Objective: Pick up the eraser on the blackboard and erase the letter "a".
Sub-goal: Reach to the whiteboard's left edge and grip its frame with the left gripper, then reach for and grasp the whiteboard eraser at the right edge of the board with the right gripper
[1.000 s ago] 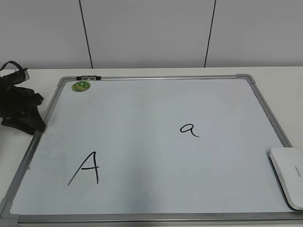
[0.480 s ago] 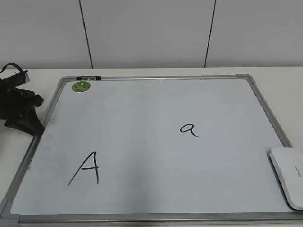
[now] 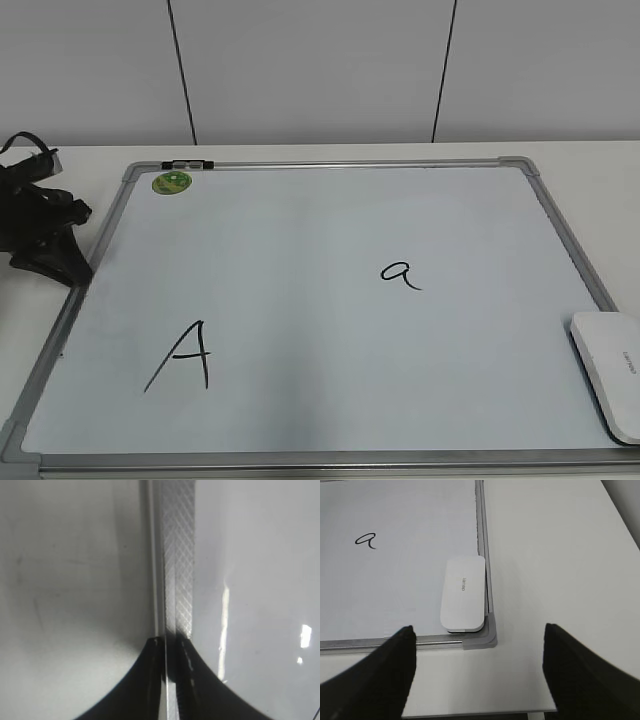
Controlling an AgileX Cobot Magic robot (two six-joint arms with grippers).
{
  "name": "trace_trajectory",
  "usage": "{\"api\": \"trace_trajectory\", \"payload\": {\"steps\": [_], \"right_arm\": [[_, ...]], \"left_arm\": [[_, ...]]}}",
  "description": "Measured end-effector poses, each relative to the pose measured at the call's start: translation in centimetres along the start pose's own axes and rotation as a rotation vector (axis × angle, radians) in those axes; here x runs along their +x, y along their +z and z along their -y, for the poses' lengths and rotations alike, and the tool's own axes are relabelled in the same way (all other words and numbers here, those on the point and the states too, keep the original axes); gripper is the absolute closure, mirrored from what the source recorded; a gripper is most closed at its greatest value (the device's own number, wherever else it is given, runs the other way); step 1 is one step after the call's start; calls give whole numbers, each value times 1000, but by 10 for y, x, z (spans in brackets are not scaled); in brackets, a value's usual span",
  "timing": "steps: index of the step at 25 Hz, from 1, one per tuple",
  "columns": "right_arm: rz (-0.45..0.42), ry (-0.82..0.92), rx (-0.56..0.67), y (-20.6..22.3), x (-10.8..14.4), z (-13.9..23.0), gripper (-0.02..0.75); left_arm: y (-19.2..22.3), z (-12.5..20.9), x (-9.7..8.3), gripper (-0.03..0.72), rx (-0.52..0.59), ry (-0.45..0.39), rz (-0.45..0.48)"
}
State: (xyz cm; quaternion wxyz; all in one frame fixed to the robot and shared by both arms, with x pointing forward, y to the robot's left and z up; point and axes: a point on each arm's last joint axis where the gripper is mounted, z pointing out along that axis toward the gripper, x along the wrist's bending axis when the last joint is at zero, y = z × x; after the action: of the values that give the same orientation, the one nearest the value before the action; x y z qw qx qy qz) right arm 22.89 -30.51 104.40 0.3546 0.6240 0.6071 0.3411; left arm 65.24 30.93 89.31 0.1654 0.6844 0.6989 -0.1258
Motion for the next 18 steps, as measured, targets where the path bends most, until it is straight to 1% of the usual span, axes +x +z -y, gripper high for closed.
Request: {"api": "trace_trajectory", "payload": {"steps": [4,8,10,15,17,18], "right_arm": [[0,-9,11,-4,0,-18,152],[1,-31,93,10,2,-45,152],[-9,-49,184,27,5,-54,151],[-91,-43,455,77,16,-64,151],[-95,-42,567,100,19,-64,151],[-95,-44,600,109,19,-64,151]], "left_arm": [[0,0,0,650,0,0,0],[0,0,0,650,0,0,0],[0,0,0,650,0,0,0],[0,0,0,650,2,0,1],[0,0,0,650,2,0,1],[0,0,0,650,2,0,1]]}}
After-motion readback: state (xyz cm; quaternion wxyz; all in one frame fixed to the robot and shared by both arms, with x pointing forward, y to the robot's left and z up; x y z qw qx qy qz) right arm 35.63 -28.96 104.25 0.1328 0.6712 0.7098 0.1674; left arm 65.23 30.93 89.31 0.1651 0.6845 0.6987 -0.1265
